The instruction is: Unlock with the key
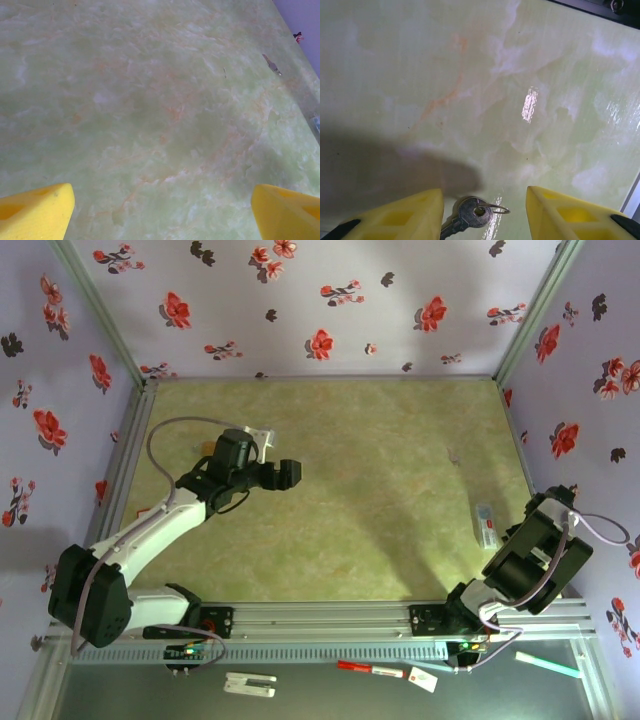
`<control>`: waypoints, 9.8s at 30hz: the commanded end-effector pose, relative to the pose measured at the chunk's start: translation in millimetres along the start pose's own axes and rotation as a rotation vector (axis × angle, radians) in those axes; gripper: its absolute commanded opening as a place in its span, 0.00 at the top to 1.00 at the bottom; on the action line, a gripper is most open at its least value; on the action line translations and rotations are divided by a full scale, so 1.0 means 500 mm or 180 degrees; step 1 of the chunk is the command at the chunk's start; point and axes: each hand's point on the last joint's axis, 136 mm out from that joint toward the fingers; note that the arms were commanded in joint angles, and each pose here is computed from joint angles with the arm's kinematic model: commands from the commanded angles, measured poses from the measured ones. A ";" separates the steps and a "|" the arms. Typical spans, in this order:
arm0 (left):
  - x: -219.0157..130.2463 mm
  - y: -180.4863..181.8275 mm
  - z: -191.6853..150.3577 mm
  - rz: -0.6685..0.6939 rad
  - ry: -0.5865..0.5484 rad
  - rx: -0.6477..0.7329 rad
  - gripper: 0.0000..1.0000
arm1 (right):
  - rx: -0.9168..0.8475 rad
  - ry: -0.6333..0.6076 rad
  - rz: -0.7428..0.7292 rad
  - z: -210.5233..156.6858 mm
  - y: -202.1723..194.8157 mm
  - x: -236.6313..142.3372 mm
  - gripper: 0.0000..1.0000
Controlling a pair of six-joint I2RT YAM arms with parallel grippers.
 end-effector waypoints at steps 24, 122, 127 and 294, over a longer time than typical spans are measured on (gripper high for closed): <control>-0.016 -0.022 0.012 -0.0089 -0.0034 0.0133 0.08 | 0.0402 0.0219 -0.0119 -0.051 -0.020 0.039 0.68; 0.069 -0.264 0.100 -0.2287 0.0252 -0.3739 0.14 | -0.2528 0.0399 0.4694 -0.608 0.570 -0.712 1.00; 0.075 -0.260 0.108 -0.2377 0.0227 -0.3957 0.14 | -0.2691 0.0489 0.4729 -0.645 0.570 -0.700 1.00; -0.180 0.327 0.098 0.1144 -0.0190 -0.2705 0.12 | -0.3692 0.0598 0.4647 -0.765 0.394 -0.617 1.00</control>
Point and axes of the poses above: each hand's point on the last joint's axis, 136 mm out from that joint toward the fingers, its own x axis out along the fingers, its own y axis along the line the jaws close on, z = x × y, and after that the axes turned 4 degrees about -x, right-handed
